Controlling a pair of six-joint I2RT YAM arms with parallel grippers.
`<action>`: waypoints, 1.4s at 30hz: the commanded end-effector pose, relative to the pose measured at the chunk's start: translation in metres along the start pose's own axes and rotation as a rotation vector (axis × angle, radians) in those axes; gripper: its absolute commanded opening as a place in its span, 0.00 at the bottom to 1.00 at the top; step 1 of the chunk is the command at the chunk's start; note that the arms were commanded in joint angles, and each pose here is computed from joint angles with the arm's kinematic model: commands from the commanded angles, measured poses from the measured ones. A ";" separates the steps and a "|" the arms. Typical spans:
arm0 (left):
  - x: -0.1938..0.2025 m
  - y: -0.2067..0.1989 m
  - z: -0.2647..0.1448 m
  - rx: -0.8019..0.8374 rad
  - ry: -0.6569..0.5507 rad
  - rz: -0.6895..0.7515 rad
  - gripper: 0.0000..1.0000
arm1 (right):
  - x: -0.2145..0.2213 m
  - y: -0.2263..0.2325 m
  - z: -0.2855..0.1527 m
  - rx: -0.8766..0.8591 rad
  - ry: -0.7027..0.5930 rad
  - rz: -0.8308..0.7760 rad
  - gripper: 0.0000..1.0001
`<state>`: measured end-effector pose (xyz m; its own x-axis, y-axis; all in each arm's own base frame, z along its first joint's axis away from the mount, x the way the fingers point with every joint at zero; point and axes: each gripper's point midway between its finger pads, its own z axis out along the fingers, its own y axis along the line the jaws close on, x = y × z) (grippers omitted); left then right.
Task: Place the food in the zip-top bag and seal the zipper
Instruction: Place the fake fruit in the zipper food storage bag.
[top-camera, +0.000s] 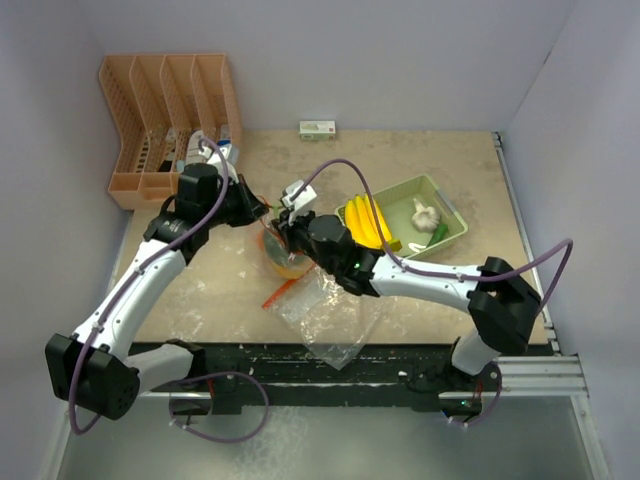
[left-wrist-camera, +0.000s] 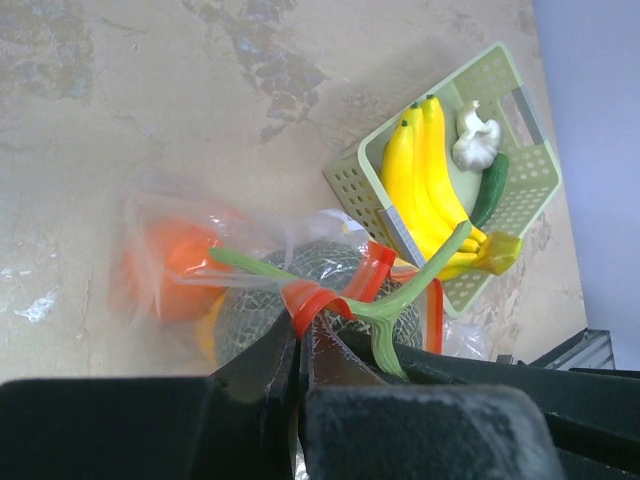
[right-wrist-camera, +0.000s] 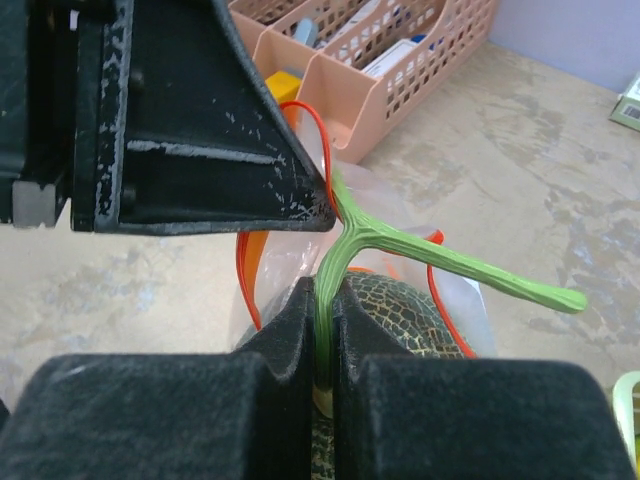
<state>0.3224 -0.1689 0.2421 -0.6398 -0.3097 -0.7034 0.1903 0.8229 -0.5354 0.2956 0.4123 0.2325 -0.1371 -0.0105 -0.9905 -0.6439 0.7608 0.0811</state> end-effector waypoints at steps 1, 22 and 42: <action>-0.046 -0.014 -0.006 0.024 -0.132 0.064 0.00 | -0.024 0.041 -0.016 -0.217 -0.033 -0.024 0.00; 0.000 0.013 0.021 0.009 -0.039 0.008 0.00 | -0.045 0.003 -0.057 -0.095 -0.240 0.157 0.00; 0.000 0.002 0.016 0.058 -0.030 0.004 0.00 | -0.016 -0.013 -0.041 0.030 -0.152 0.180 0.00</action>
<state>0.3284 -0.1755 0.1980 -0.6835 -0.2986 -0.6661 0.1818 0.8141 -0.5515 0.2659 0.3694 0.2283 -0.1460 0.1667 -0.9751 -0.6328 0.7419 0.2216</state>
